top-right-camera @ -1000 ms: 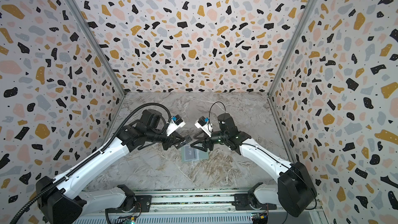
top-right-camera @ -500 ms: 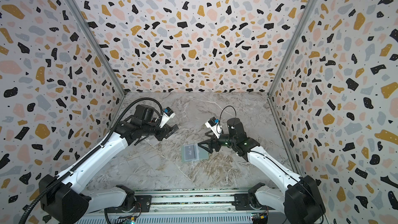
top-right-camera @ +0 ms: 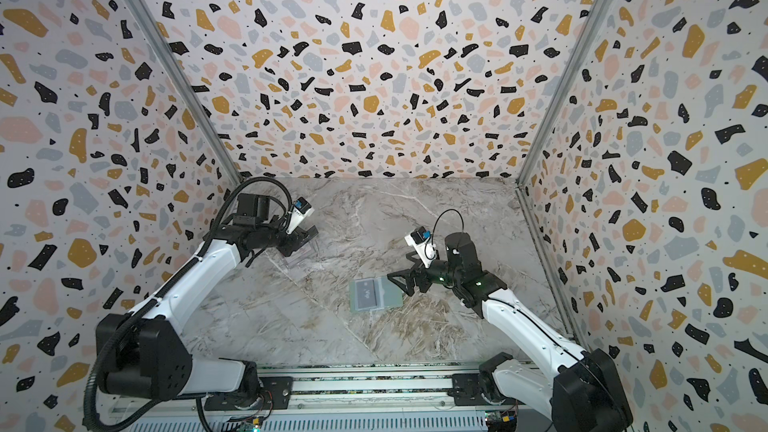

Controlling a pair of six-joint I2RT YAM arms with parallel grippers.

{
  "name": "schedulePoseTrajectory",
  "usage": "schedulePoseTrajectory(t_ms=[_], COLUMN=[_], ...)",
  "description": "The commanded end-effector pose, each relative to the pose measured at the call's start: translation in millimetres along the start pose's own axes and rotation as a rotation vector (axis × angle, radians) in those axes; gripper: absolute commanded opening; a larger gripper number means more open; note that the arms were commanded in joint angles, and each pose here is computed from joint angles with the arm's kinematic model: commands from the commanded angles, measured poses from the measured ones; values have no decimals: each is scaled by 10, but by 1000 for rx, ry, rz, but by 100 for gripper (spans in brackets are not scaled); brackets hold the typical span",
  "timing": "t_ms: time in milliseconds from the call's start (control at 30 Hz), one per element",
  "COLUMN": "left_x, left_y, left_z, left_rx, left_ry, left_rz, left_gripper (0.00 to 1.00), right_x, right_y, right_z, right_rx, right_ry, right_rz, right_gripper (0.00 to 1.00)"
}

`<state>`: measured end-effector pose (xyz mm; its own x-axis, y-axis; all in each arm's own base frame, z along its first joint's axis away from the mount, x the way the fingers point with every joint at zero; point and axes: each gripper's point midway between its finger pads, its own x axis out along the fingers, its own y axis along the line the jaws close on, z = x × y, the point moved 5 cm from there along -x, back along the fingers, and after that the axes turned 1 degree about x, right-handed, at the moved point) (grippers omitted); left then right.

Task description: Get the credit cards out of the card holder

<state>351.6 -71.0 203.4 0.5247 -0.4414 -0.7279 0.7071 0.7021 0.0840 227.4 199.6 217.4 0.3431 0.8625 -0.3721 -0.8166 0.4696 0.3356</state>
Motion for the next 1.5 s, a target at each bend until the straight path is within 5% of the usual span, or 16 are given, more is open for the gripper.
schedulePoseTrajectory(t_ms=[0,167,267,600,1467], left_x=[-25,62,86,130,383], left_y=[239,505,496,853,1008], left_z=[109,16,-64,-148,-408], left_rx=[39,-17,59,118,181], left_ry=[-58,-78,-72,62,120], left_rz=[-18,-84,-148,-14,4], left_gripper=[0,0,0,0,0], right_x=[-41,-62,-84,-86,-67], right_y=[8,-13,-17,-24,-33], right_z=[62,85,100,93,54], right_rx=[-15,-14,-16,-14,-10], right_ry=[-31,-40,-47,-48,-46], right_rz=[-7,-9,-9,-1,20], right_gripper=[99,99,99,99,99])
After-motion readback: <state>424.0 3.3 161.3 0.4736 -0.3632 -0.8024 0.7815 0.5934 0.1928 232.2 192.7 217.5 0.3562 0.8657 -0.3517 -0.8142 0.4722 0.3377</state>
